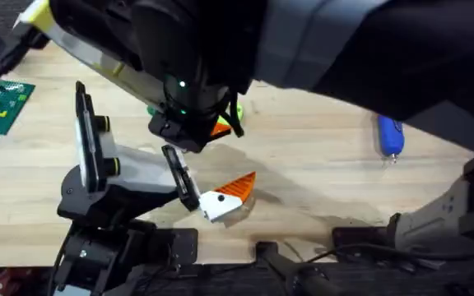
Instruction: Pick up the gripper from the table and insert it into the empty holder that is missing its gripper. Then pick up a screw, insert it into the mounting hole, and use the screwdriver to tighten it. Finally, clean up the table by picking up the vegetable and placing it into the bucket.
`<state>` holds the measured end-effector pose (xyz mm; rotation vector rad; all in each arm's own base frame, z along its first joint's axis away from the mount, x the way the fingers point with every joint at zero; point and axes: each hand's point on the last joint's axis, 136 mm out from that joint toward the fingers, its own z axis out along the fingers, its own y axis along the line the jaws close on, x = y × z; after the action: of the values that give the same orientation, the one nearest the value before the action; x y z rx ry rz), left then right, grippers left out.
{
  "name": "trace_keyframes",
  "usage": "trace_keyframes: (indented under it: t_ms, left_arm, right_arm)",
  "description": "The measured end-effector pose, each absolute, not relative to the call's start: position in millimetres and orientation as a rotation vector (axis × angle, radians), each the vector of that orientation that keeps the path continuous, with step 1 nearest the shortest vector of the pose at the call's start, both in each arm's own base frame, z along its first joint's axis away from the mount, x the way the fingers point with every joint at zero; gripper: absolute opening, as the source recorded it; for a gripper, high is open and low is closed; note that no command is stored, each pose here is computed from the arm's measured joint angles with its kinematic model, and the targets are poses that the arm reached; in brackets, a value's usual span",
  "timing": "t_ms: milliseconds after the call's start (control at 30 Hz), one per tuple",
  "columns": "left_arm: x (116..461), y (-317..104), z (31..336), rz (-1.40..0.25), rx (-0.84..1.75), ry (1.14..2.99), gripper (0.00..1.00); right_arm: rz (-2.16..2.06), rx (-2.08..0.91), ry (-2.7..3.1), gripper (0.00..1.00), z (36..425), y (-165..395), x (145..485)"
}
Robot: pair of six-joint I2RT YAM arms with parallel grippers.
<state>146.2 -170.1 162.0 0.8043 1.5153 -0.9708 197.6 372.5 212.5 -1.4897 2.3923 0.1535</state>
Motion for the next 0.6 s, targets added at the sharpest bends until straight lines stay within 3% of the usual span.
trace_keyframes:
  t_ms: [100, 367, 600]
  left_arm:
    - [146, -170, 162, -0.971, 0.804, 1.515, 0.983]
    - [147, -170, 162, -0.973, 0.799, 1.519, 0.983]
    - [147, -170, 162, -0.975, 0.794, 1.522, 0.983]
  right_arm:
    - [0.151, -1.483, 2.392, 0.322, 213, 372, 200]
    - [0.118, -1.448, 2.401, 0.68, 213, 367, 208]
    - [0.099, -1.432, 2.401, 0.81, 213, 365, 213]
